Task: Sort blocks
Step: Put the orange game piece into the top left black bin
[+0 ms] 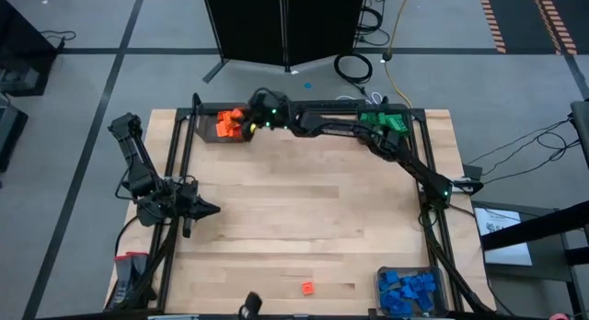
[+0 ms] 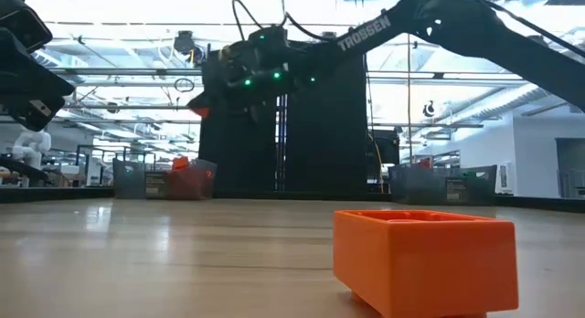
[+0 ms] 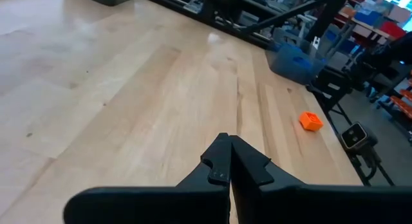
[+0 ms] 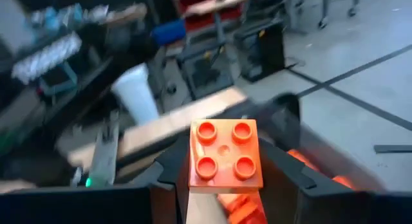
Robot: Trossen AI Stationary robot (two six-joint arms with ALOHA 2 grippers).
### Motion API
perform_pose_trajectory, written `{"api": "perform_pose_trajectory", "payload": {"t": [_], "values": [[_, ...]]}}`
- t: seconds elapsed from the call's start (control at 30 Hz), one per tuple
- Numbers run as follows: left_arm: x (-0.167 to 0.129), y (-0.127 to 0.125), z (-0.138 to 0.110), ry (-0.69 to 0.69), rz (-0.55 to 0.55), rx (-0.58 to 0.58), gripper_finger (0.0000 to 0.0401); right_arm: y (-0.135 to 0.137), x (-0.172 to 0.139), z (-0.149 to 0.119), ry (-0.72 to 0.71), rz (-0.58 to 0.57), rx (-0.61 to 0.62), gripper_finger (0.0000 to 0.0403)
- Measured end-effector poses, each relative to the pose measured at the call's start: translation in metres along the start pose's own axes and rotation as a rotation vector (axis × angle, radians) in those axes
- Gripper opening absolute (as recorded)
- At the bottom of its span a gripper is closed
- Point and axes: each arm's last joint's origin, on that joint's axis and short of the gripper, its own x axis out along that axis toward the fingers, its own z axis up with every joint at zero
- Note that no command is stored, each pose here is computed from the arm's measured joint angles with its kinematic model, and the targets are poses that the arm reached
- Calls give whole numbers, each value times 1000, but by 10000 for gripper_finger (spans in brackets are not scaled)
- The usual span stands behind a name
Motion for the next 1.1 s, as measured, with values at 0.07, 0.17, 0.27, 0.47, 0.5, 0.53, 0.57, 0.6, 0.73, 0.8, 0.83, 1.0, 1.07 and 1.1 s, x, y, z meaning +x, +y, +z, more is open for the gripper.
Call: {"api": "perform_pose_trajectory", "payload": {"t": [0.07, 0.17, 0.27, 0.47, 0.5, 0.53, 0.57, 0.6, 0.73, 0.8, 0.83, 1.0, 1.07, 1.1], "values": [[0, 0, 0, -2, 2, 5, 0, -8, -1, 6, -42, -19, 44, 119], [0, 0, 0, -5, 5, 5, 0, -18, 3, 2, -92, -19, 129, 119], [0, 0, 0, -7, 8, 7, 0, -27, 13, -18, -101, -35, 216, 119], [0, 0, 0, -4, 10, 12, 0, -38, 42, -40, -98, 6, 349, 119], [0, 0, 0, -4, 11, 12, 0, -38, 47, -40, -97, 11, 359, 119], [0, 0, -1, -4, 11, 12, 0, -39, 50, -43, -102, 14, 362, 119], [1, 0, -1, -3, 12, 13, 0, -39, 50, -45, -123, 21, 367, 119], [1, 0, -1, -3, 12, 10, 0, -41, 49, -48, -152, 18, 383, 119], [1, 0, -1, 0, 17, 20, 0, -53, 49, -54, -50, -71, 438, 119], [1, 0, -2, 0, 19, 26, 0, -59, 47, -52, -23, -98, 430, 119], [1, 0, -2, 2, 24, 32, 0, -62, 46, -51, -17, -110, 428, 119], [2, -1, -3, 9, 31, 42, 0, -63, 46, -48, -23, -141, 440, 119], [2, -1, -3, 9, 31, 42, 0, -63, 46, -48, -39, -170, 452, 119], [2, -1, -4, 11, 31, 43, 0, -63, 46, -48, -42, -174, 456, 119]]}}
